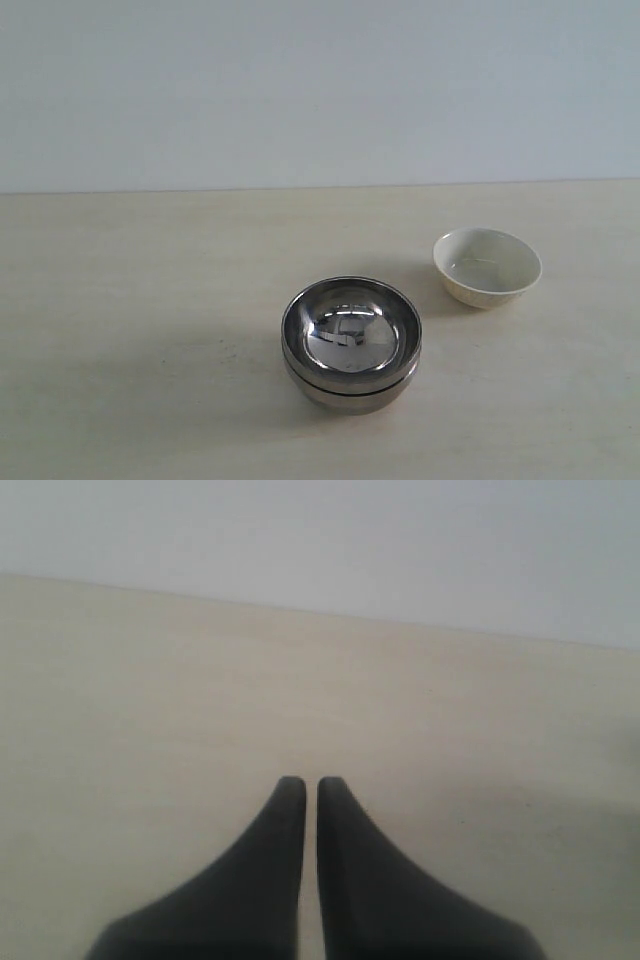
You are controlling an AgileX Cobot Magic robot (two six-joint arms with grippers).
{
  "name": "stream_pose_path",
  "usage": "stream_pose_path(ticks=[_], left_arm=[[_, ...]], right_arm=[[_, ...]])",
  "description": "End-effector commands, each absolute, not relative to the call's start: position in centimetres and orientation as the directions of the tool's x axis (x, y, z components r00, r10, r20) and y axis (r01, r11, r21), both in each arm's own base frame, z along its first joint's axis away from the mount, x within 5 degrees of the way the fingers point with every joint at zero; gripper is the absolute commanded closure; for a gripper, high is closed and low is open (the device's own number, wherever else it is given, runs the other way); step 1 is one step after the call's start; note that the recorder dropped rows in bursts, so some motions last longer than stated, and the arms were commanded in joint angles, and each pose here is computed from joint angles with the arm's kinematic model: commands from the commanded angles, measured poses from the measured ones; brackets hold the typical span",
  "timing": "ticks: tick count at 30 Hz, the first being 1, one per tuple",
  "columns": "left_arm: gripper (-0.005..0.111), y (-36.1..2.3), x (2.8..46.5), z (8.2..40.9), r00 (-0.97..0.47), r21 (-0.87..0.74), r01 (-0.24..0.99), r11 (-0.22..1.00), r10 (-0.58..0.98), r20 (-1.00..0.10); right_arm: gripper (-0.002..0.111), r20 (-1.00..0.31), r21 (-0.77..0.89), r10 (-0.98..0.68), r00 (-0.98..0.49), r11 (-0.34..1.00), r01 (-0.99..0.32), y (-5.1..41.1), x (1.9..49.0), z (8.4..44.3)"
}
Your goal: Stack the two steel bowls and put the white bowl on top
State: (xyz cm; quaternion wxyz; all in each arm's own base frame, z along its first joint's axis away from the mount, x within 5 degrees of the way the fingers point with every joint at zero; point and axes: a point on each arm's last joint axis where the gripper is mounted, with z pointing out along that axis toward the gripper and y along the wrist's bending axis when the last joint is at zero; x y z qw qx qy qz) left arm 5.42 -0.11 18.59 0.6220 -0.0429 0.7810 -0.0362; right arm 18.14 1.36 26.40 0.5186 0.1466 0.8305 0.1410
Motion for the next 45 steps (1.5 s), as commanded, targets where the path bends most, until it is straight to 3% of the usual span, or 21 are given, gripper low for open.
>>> stream_pose_path(ticks=[1, 39, 45], left_arm=[[0.103, -0.1, 5.4, 18.6, -0.214, -0.120, -0.029, 0.992, -0.124, -0.969], [0.103, -0.1, 5.4, 18.6, -0.214, -0.120, -0.029, 0.992, -0.124, -0.969], [0.103, -0.1, 5.4, 18.6, -0.214, -0.120, -0.029, 0.992, -0.124, -0.969]], right_arm=[[0.077, -0.837, 0.372, 0.374, -0.400, 0.924, 0.086, 1.3, 18.3, 26.7], [0.077, -0.836, 0.361, 0.358, -0.417, 0.930, 0.074, 1.4, 18.6, 27.9], [0.077, -0.769, 0.308, 0.313, -0.557, 0.946, 0.106, 1.3, 22.5, 27.5]])
